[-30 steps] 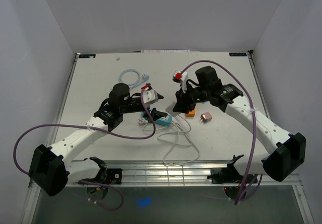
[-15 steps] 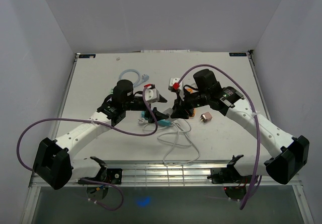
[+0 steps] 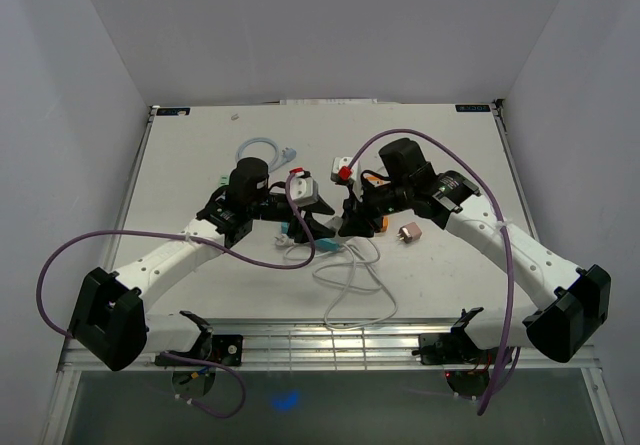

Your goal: Insert the plug

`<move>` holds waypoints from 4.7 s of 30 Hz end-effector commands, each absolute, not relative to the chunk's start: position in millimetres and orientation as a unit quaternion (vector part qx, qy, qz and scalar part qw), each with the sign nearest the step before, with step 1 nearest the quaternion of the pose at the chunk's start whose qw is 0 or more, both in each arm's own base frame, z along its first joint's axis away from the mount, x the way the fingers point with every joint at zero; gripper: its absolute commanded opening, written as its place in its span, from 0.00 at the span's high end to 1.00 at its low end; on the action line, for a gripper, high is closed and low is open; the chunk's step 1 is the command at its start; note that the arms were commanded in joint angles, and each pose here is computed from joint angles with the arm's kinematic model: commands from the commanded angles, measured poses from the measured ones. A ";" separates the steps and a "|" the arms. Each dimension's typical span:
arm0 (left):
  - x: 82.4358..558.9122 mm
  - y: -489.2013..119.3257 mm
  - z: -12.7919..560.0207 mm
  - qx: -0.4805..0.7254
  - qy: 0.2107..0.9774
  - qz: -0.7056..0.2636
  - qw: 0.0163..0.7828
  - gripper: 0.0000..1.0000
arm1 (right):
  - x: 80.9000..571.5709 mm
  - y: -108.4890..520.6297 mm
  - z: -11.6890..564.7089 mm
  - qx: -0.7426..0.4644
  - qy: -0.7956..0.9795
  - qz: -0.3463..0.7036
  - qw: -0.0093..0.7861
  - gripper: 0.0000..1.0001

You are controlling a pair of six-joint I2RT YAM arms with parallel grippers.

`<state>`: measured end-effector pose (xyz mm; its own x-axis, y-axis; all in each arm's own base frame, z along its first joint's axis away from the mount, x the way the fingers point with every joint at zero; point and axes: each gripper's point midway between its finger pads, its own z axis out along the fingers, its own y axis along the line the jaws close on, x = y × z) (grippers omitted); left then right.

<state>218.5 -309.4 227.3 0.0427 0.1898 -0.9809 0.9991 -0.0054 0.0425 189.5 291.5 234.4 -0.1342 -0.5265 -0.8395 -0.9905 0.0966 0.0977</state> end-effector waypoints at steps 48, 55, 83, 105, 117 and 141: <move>238.8 -302.3 246.3 0.481 0.585 -0.416 0.503 1.00 | 251.3 284.5 290.9 -0.466 0.671 0.304 0.490 0.25; 255.5 -281.6 260.6 0.357 0.619 -0.398 0.576 1.00 | 272.1 265.5 284.1 -0.388 0.703 0.308 0.511 0.15; 282.8 -215.6 201.3 0.067 0.643 -0.356 0.675 1.00 | 308.4 292.4 192.5 -0.234 0.799 0.363 0.419 0.25; 282.9 -224.3 156.5 0.043 0.703 -0.284 0.651 1.00 | 305.8 286.5 167.4 -0.219 0.818 0.350 0.401 0.28; 281.4 -233.6 162.3 0.064 0.684 -0.292 0.665 1.00 | 300.8 288.6 160.7 -0.223 0.818 0.359 0.390 0.28; 277.9 -242.9 128.9 0.072 0.715 -0.274 0.638 1.00 | 298.2 288.1 162.6 -0.223 0.818 0.361 0.389 0.30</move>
